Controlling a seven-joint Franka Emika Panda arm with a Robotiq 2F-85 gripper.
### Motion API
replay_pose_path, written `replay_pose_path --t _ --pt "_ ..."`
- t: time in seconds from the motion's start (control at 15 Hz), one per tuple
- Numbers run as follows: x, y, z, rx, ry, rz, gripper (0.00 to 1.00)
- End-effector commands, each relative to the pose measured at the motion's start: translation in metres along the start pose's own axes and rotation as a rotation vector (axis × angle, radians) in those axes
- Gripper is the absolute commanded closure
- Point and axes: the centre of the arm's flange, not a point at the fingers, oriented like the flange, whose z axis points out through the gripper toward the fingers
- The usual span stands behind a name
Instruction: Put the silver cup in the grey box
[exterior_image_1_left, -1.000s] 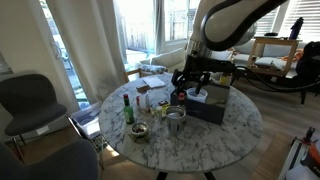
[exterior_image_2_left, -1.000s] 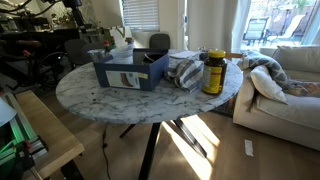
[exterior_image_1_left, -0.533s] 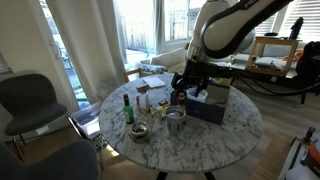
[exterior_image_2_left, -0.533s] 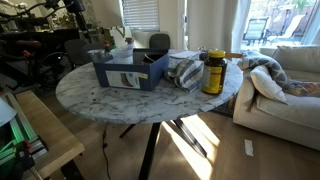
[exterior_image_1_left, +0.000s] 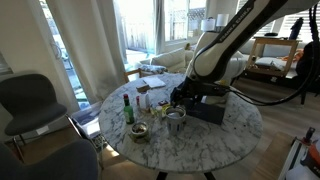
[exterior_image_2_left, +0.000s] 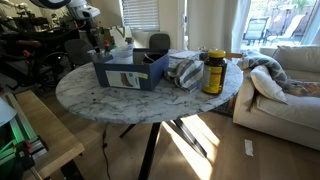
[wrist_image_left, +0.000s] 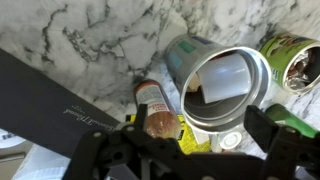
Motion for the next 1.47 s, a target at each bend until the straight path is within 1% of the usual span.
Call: replay_pose_path --t 0.0,0.07,0.13,0.47,0.53,0.6,0.73,0.8,0.87,1.0,1.13,1.2,1.27,1.33,1.4 --pt "0.003 0.003 0.020 0.022 -0.021 -0.041 0.13" --pt "0.004 0.004 0.023 0.023 -0.028 -0.045 0.30" --pt "0.004 0.005 0.027 0.022 -0.036 -0.041 0.31" --pt "0.006 0.009 0.028 0.014 -0.047 -0.042 0.72" --pt "0.003 0.008 0.022 -0.003 -0.067 -0.038 0.78" --pt "0.001 0.008 0.017 -0.011 -0.075 -0.042 0.87" --pt "-0.003 0.011 0.009 -0.031 -0.095 -0.048 1.00" --pt "-0.003 0.011 0.008 -0.040 -0.114 -0.054 1.00" --pt "-0.003 0.008 0.003 -0.023 -0.129 -0.071 1.00" --pt "-0.017 -0.001 -0.026 0.035 -0.124 -0.137 0.99" --pt "-0.031 -0.008 -0.069 0.088 -0.071 -0.204 0.99" --pt "-0.033 -0.005 -0.090 0.127 -0.013 -0.221 0.99" --pt "-0.036 -0.005 -0.107 0.160 0.027 -0.232 0.99" --pt "-0.036 0.000 -0.124 0.176 0.099 -0.192 0.99" --pt "-0.037 0.003 -0.142 0.176 0.148 -0.148 0.99"
